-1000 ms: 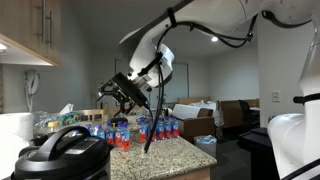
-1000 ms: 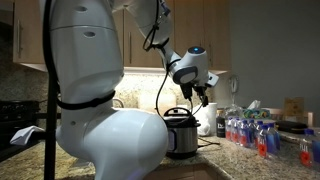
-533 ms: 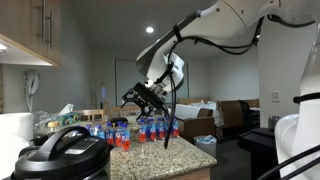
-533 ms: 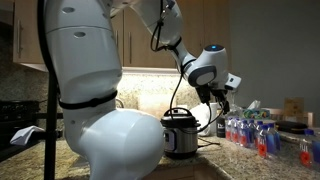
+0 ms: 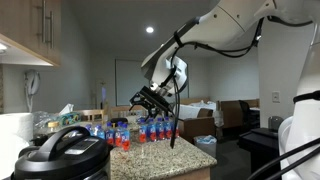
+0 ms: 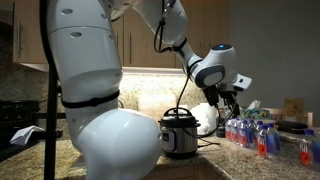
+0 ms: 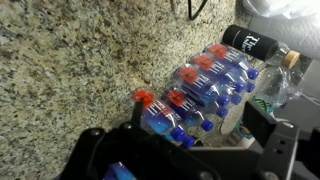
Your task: Put the black lid on the rice cooker on the left
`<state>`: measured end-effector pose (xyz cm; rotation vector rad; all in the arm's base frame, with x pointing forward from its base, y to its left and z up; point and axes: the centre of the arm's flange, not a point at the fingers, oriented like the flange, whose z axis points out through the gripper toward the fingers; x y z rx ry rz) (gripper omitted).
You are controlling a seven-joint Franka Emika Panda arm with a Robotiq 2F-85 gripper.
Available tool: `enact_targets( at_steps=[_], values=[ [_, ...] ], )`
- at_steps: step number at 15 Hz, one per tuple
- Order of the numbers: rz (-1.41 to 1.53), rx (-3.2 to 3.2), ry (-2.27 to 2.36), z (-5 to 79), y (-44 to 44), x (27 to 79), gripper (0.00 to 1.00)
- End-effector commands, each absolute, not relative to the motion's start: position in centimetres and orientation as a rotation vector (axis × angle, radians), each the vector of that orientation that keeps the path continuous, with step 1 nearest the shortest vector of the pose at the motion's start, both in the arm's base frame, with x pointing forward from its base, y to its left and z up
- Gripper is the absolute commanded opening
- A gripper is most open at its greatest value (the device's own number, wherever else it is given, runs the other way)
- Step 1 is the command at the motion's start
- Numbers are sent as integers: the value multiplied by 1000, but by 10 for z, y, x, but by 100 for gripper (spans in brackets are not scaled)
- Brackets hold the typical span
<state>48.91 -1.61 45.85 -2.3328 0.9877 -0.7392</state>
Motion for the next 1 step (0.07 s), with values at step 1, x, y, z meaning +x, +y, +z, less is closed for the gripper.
enact_targets(
  at_steps=[1],
  values=[
    [-739,-2333,988,459,-16,489,100]
  ],
)
